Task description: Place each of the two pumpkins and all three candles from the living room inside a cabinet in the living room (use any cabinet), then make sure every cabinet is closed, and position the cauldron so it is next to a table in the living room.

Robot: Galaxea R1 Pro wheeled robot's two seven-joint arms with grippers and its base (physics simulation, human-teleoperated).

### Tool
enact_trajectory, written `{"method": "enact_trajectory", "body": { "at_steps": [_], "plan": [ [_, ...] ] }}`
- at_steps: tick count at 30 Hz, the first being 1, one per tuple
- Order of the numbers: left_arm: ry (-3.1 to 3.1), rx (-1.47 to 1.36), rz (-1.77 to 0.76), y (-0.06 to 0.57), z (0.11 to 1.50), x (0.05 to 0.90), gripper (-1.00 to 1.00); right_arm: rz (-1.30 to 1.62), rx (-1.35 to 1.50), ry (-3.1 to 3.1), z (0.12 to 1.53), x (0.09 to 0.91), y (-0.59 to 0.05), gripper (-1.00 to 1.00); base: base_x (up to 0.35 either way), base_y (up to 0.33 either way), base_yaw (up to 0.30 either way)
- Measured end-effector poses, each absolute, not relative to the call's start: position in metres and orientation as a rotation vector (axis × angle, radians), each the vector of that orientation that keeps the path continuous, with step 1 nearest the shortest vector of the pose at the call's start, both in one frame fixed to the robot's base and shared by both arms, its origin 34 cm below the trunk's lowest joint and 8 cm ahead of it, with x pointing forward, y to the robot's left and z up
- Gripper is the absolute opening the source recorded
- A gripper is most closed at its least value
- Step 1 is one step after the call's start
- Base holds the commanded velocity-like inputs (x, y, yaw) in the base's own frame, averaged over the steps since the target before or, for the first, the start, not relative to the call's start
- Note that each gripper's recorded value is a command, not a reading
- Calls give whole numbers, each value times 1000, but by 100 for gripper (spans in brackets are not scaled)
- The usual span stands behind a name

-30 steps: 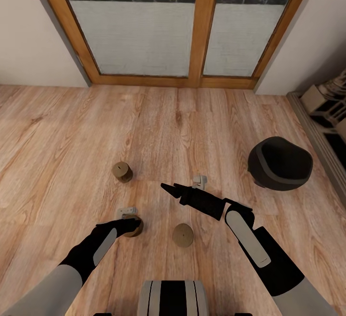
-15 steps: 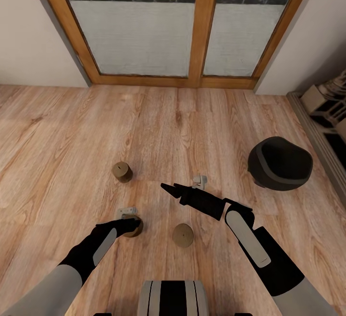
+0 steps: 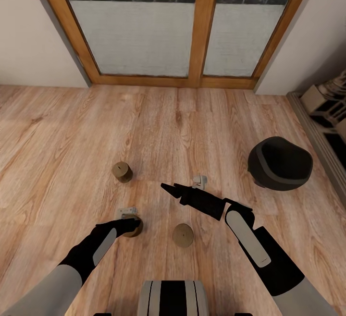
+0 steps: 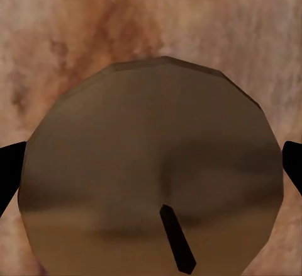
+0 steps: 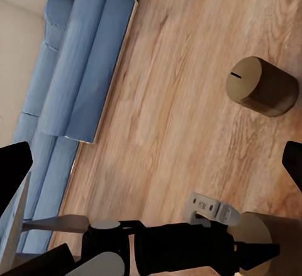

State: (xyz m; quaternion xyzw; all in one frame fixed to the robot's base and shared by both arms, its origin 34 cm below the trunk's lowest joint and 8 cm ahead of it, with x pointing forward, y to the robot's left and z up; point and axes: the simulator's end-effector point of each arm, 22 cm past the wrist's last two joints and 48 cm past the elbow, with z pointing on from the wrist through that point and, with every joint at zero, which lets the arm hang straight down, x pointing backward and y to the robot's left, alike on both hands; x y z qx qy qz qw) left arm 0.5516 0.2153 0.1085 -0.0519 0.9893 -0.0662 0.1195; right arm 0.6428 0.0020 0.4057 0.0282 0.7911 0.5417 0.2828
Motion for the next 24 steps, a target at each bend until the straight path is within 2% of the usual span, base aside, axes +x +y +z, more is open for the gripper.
{"method": "enact_trajectory", "body": {
  "at_steps": [17,24],
  "plan": [
    [2852,-187,-206,229,148,578,-100,1409,17,2074,442,649,0,100,0,0,0],
    [2872,-277,-197,275,189,601,-100,1389,6,2075,449,649,-2,100,0,0,0]
  ]
}}
